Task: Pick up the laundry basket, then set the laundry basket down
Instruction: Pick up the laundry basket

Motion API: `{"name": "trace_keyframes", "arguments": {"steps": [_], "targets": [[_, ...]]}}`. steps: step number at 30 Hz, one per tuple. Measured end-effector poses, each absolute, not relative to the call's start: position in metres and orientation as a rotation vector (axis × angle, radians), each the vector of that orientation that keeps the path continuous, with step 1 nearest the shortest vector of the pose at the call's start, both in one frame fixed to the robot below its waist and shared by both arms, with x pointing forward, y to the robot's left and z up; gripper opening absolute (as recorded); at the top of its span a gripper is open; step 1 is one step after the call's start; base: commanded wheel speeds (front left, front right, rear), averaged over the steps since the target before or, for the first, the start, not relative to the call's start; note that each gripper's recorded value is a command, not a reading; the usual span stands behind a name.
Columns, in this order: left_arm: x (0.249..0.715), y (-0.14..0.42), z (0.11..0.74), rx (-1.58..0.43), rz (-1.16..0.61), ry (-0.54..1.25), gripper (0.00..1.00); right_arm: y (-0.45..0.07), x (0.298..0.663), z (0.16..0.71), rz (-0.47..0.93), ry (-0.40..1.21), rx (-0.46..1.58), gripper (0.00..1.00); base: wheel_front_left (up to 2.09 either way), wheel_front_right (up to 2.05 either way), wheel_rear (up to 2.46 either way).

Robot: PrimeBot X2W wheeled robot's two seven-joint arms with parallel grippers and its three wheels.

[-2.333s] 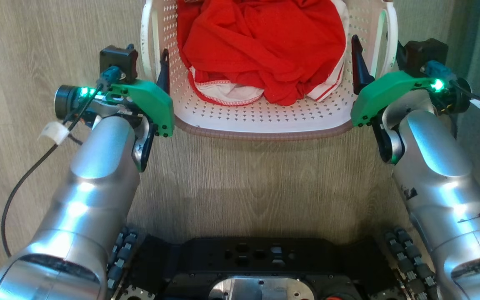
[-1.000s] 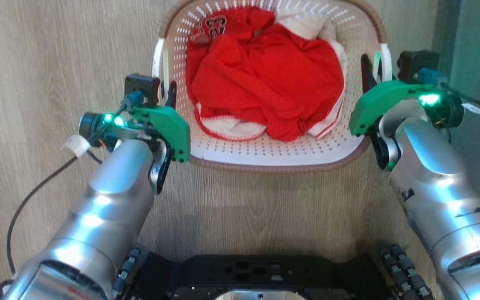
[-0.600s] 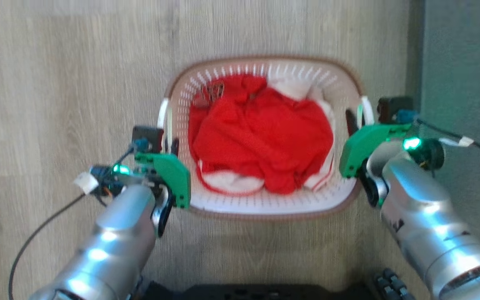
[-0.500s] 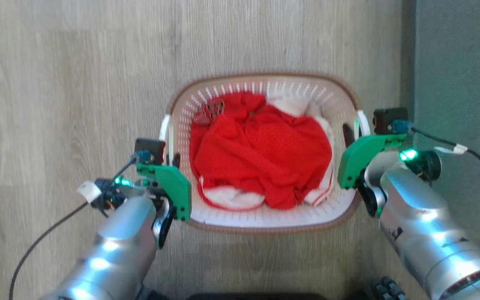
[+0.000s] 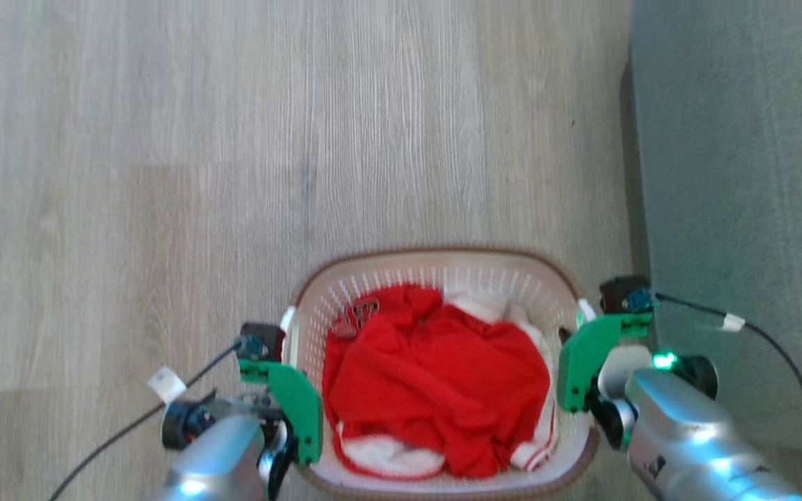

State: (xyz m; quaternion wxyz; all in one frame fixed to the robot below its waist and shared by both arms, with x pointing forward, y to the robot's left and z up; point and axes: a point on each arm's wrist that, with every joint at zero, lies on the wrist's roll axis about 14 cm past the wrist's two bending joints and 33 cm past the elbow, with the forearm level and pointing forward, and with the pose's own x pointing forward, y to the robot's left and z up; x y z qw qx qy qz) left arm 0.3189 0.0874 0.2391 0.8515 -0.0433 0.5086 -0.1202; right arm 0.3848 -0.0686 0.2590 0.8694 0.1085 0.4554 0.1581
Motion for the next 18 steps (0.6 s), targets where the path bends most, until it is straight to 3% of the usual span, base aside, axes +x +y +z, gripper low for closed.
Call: {"name": "trace_keyframes", "arguments": {"steps": [18], "targets": [[0.282, 0.095, 0.273, -0.078, -0.232, 1.008, 0.00, -0.057, 0.349, 0.305, 0.377, 0.892, 0.222, 0.00, 0.00, 0.00, 0.00]]}}
